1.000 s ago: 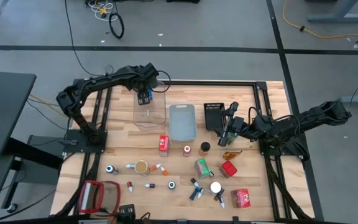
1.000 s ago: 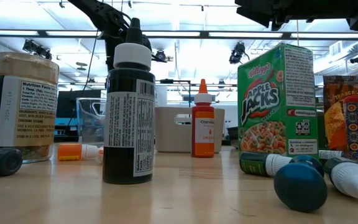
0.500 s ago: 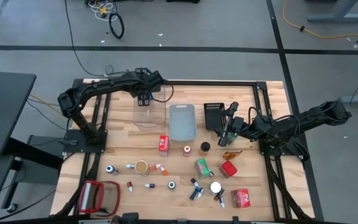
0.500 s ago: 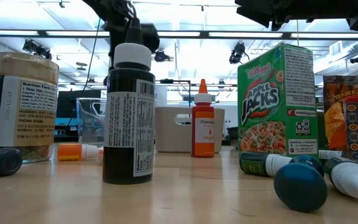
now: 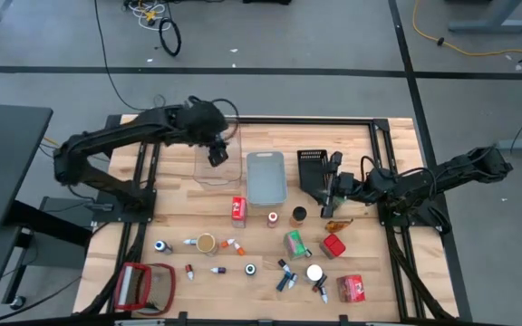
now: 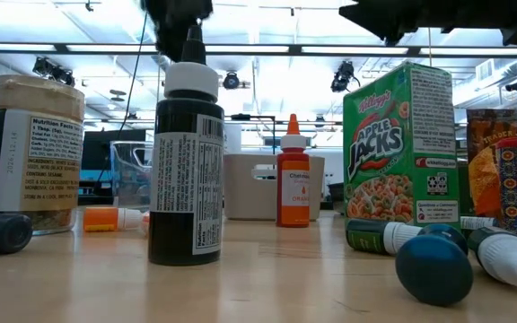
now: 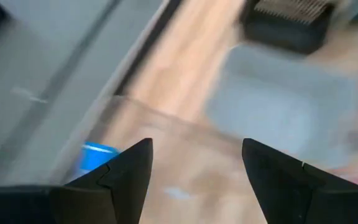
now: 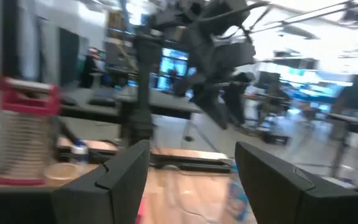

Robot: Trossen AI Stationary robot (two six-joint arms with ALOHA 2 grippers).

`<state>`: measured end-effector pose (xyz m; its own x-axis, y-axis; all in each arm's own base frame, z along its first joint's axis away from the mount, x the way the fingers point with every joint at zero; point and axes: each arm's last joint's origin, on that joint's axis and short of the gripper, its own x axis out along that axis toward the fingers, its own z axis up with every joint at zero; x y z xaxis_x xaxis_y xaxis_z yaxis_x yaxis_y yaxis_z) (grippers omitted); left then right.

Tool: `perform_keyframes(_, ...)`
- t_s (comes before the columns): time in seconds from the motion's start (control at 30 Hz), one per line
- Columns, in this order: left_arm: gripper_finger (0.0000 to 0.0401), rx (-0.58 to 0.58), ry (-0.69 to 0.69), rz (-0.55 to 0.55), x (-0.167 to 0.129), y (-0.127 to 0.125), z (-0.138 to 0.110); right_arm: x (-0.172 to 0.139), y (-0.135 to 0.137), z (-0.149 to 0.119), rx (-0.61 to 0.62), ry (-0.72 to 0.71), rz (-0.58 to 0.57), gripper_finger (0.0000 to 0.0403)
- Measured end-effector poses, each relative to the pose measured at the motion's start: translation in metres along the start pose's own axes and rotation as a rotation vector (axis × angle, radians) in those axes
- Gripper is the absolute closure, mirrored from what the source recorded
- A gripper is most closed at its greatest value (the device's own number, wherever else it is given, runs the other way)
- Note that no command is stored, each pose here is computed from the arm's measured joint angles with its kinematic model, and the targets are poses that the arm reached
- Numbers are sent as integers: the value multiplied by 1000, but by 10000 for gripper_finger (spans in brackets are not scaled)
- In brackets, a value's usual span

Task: Pick & Place Kitchen Items
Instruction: Put the red cereal box into the transparent bin

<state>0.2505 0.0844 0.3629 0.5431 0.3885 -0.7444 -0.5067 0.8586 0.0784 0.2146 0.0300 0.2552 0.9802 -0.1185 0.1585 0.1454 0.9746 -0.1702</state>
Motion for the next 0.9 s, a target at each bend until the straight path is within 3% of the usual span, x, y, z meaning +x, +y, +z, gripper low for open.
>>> perform_keyframes(0.13, 144, -87, -38, -67, -18, -21, -6, 0, 2, 0, 5, -17, 80, 153)
perform_keyframes(0.33, 146, -171, -45, -17, -24, -53, -15, 0, 4, 1, 4, -28, 138, 153)
perform_keyframes(0.5, 146, -228, -5, -46, -26, -78, -25, 0, 5, 1, 53, -29, 181, 153)
perform_keyframes(0.9, 146, -272, 106, -57, 2, -138, -45, 0, 5, 0, 43, -19, 179, 153)
